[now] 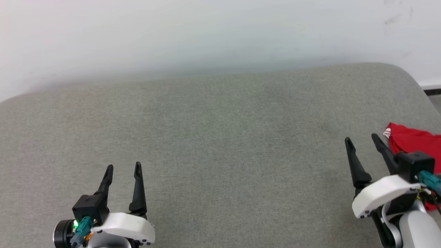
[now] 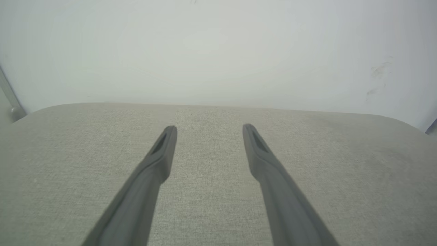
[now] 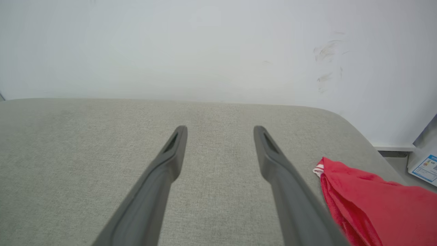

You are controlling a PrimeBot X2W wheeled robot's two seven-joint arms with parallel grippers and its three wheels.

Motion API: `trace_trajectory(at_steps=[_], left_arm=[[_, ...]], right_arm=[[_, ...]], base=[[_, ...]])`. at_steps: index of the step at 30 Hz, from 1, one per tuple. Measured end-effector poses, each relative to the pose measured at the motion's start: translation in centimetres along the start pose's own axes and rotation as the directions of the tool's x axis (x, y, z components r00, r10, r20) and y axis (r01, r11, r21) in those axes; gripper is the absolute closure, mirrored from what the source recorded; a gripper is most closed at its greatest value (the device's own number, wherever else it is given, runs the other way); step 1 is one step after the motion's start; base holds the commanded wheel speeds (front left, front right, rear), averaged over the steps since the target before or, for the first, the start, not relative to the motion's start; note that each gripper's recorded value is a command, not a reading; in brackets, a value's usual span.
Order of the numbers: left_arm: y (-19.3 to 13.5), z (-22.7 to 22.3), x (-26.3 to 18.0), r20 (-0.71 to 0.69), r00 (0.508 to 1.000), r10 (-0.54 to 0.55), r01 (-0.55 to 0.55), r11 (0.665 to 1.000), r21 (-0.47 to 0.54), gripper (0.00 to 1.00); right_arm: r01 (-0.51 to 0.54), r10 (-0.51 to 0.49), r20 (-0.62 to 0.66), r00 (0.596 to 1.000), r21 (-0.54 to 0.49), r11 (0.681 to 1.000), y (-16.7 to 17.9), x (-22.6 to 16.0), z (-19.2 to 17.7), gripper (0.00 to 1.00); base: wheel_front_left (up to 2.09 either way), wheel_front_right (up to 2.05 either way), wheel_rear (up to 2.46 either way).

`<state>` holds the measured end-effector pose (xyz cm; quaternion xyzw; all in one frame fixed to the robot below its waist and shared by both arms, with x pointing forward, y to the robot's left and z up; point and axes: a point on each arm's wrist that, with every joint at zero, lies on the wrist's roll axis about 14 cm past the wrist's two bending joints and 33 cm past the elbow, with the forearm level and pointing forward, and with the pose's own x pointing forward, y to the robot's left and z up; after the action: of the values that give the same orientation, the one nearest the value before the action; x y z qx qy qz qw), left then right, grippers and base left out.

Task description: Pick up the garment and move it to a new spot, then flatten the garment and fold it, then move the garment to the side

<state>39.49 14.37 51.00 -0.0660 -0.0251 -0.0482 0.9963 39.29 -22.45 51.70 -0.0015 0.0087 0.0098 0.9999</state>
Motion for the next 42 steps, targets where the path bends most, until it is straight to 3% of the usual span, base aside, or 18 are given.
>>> trace_trajectory(at_steps=[13, 38, 39, 42], left_arm=[[2.0, 0.0, -2.9, -0.004, 0.998, 0.061, -0.061, 0.998, -0.002, 0.0], [2.6, -0.9, -3.3, -0.034, 0.997, 0.067, -0.066, 0.998, 0.024, 0.0], [2.6, -1.0, -3.3, -0.037, 0.997, 0.068, -0.067, 0.997, 0.023, 1.0], [2.5, -2.4, -3.9, -0.081, 0.994, 0.075, -0.074, 0.997, 0.015, 1.0]], right_arm=[[-0.026, 0.023, 0.045, 0.999, 0.064, 0.998, 2.7, -3.5, 2.4, 0.0], [-0.049, 0.047, 0.04, 0.998, 0.062, 0.997, 3.7, -3.5, 2.8, 0.0], [-0.049, 0.047, 0.038, 0.998, 0.063, 0.997, 3.8, -3.5, 2.7, 1.0], [-0.045, 0.045, 0.0, 0.999, 0.071, 0.996, 3.7, -3.7, 1.5, 1.0]], base=[[0.0, 0.0, 0.0], [0.0, 0.0, 0.0], [0.0, 0.0, 0.0], [0.0, 0.0, 0.0]])
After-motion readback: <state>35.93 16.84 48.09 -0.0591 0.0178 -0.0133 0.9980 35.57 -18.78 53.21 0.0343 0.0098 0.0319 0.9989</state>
